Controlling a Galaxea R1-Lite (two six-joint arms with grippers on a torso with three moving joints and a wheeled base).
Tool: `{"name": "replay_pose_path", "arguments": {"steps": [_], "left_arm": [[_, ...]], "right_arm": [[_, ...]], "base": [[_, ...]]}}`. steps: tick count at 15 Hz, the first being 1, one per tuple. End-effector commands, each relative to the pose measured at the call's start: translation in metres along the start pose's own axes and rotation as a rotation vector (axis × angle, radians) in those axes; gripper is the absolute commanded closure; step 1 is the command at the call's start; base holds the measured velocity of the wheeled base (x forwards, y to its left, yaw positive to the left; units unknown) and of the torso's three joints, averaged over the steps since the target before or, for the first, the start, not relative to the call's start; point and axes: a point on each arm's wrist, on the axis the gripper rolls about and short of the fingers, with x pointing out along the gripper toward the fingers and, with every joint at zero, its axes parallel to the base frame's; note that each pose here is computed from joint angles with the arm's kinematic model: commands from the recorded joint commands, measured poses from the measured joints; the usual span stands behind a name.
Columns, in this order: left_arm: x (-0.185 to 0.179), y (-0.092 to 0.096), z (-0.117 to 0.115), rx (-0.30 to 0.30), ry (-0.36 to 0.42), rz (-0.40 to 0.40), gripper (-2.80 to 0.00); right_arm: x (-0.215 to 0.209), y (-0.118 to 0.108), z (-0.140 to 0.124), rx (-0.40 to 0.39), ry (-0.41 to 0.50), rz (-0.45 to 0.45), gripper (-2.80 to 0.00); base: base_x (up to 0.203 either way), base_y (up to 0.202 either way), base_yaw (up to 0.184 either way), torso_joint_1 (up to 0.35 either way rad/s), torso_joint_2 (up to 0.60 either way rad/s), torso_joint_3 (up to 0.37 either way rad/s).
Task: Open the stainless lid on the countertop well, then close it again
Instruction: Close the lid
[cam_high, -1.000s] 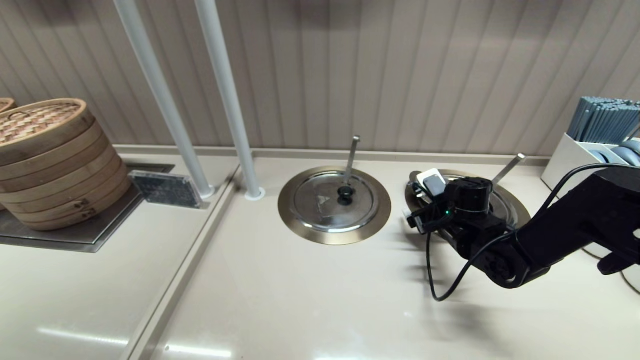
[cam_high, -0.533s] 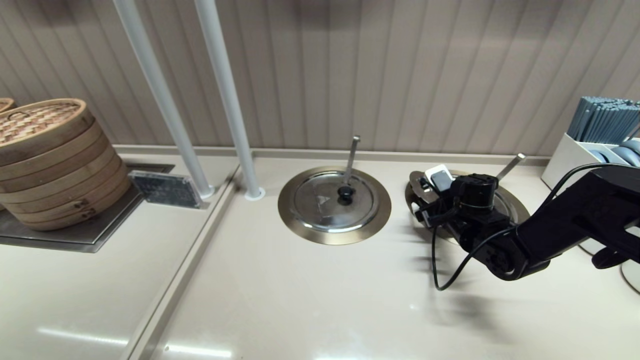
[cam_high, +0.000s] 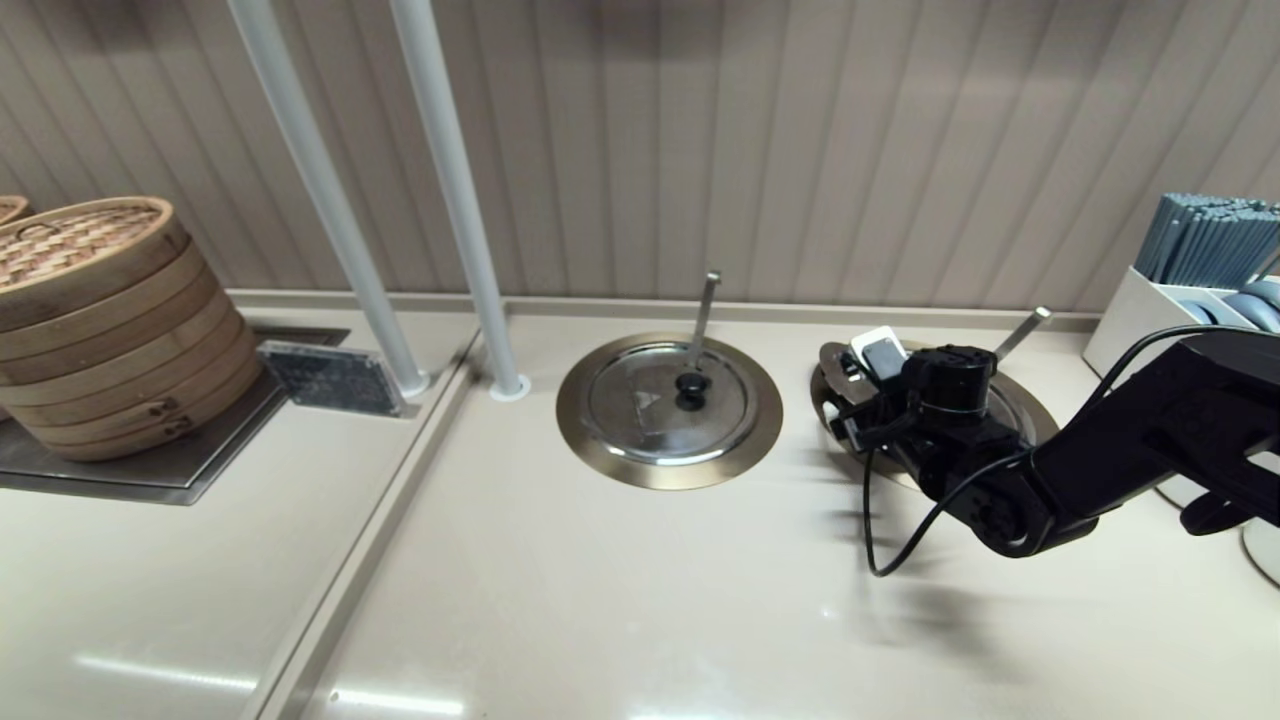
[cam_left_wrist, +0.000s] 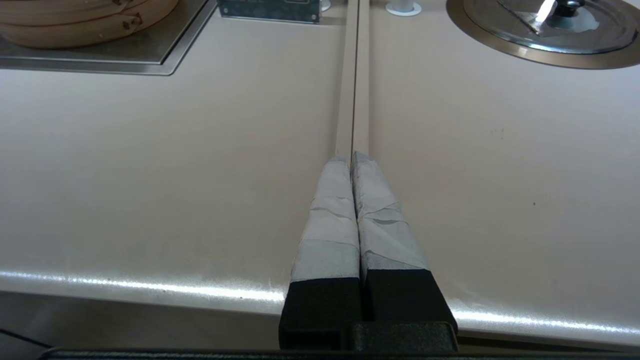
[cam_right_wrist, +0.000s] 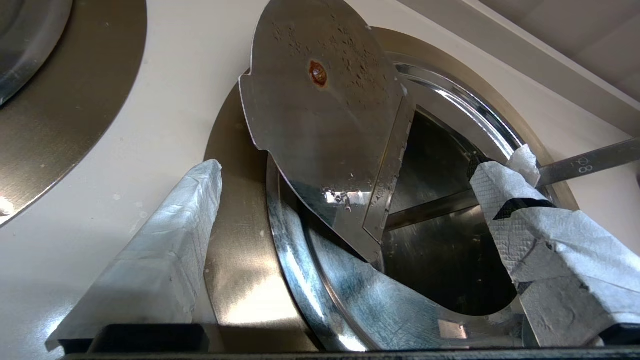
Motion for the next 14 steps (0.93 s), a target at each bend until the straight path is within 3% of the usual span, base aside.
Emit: {"name": "replay_pose_path", "arguments": {"steps": [1, 14], "left_arm": [[0.0, 0.0, 0.0, 0.0, 0.0, 0.0, 0.0], [0.0, 0.0, 0.0, 0.0, 0.002, 0.0, 0.0]], "right_arm": [[-0.001, -0.002, 0.002, 0.002, -0.009, -0.006, -2.8], [0.001, -0.013, 0.009, 0.021, -0.038, -0.041, -2.8]], "base": [[0.0, 0.0, 0.0, 0.0, 0.0, 0.0], [0.0, 0.0, 0.0, 0.0, 0.0, 0.0]]}}
